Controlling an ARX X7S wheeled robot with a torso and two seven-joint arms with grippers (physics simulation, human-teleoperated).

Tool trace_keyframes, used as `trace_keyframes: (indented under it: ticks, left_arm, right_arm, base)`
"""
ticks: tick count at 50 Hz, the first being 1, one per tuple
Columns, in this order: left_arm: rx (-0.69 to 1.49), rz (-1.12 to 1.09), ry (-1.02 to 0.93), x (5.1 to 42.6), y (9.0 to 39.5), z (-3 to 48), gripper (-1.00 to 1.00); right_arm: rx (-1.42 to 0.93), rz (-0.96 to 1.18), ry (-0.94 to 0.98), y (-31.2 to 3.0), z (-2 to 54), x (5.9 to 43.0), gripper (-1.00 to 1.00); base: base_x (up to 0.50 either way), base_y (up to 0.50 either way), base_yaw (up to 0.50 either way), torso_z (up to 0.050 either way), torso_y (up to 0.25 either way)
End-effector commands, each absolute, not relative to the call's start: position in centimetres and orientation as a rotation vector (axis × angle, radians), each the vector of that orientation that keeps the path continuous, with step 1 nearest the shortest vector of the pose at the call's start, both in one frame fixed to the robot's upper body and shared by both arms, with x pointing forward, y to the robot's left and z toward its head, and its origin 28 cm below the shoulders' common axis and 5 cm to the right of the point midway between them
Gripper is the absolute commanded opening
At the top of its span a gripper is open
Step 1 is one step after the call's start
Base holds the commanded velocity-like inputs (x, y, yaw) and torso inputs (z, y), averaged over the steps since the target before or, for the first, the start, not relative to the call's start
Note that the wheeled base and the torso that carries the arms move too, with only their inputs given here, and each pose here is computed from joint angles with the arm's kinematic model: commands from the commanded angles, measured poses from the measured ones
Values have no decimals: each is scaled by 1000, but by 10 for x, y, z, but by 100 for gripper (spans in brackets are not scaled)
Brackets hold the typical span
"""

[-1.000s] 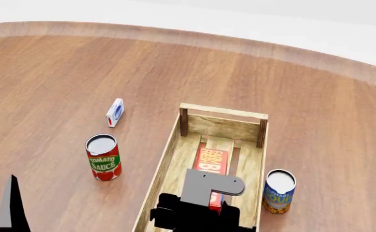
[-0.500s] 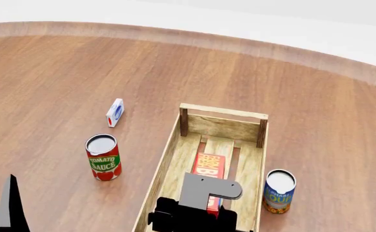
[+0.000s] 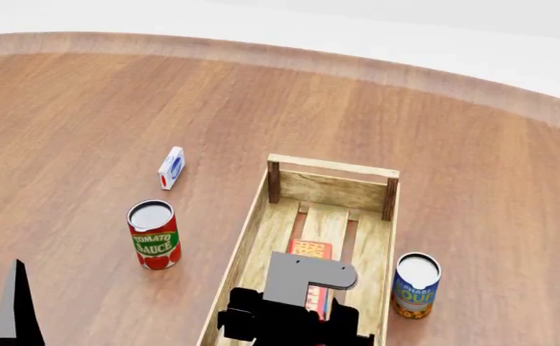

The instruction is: Pick up the butter and put it in the tray.

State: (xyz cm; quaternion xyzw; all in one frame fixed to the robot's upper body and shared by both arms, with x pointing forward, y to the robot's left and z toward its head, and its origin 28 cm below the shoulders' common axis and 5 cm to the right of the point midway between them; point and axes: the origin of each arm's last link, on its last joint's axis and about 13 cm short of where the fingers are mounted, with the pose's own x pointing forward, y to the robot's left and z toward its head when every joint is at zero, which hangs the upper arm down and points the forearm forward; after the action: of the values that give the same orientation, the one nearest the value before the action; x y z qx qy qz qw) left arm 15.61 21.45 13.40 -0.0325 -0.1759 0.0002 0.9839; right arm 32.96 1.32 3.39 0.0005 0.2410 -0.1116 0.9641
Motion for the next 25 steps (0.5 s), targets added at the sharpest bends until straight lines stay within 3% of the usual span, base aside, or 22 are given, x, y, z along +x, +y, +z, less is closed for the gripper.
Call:
trace_keyframes:
  ticks: [1, 25]
  left_arm:
    - [-66, 0, -353, 156, 214, 134, 100]
    - [-65, -5, -352, 156, 213, 134, 100]
  right_arm:
    - [-27, -199, 448, 14, 39, 332, 100]
    - [-26, -201, 394, 17, 53, 317, 100]
  base:
    - [0, 0, 0, 0, 0]
    - [0, 0, 0, 0, 0]
